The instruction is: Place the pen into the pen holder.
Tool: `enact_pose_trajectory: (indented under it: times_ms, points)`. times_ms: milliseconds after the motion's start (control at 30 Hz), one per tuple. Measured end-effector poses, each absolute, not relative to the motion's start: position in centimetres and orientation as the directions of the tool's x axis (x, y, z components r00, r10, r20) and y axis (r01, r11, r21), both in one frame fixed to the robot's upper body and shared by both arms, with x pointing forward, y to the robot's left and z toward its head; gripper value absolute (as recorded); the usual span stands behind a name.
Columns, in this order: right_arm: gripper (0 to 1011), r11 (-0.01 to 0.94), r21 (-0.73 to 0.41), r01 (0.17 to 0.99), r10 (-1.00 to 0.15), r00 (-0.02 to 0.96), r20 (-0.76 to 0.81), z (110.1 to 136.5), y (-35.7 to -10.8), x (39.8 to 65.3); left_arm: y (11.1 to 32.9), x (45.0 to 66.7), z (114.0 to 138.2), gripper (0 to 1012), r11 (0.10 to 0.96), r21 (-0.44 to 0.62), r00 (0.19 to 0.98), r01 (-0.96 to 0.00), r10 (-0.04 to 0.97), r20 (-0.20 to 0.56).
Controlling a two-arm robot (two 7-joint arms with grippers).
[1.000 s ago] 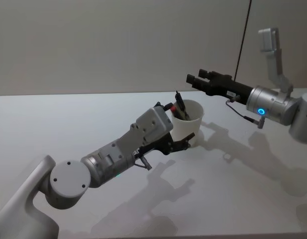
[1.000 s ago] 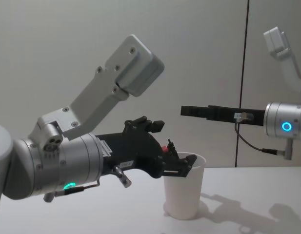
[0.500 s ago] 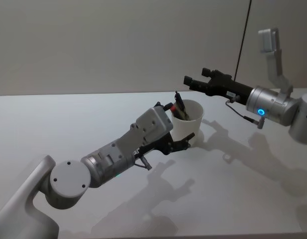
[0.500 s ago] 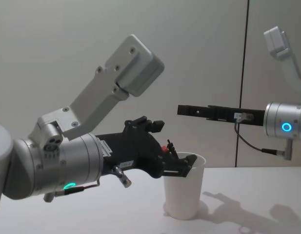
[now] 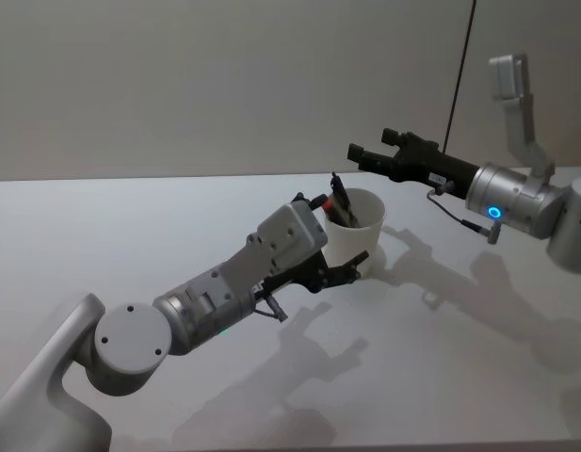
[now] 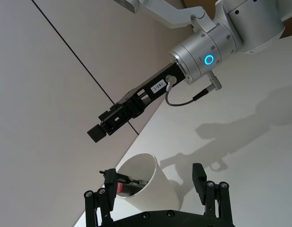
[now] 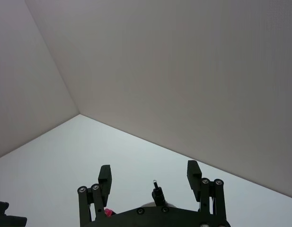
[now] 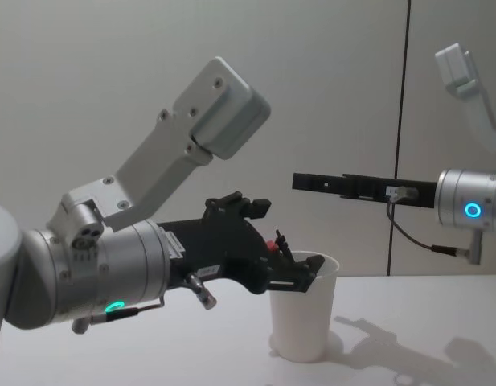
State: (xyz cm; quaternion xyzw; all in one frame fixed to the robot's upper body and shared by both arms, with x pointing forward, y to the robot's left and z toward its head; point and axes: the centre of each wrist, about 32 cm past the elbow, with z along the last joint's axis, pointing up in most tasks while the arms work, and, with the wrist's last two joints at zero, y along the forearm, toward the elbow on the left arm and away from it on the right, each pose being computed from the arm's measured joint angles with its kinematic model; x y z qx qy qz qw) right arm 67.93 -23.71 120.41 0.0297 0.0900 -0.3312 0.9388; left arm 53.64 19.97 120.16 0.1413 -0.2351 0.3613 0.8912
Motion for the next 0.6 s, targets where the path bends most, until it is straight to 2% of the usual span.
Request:
enact_pose_trajectory:
  times_ms: [233,600]
  points:
    - [1002,0.773,-0.003,0.634,-0.623,0.760,-0.184,120.2,-23.8,67.7,20.0,53.5,120.2,1004,0.691,0.069,0.620,-0.720,0.594,0.513]
    - [1001,0.729,-0.011,0.684,-0.677,0.719,-0.159,119.1,-24.2,66.2,20.0,52.2,120.2,1004,0.625,-0.004,0.559,-0.781,0.701,0.443]
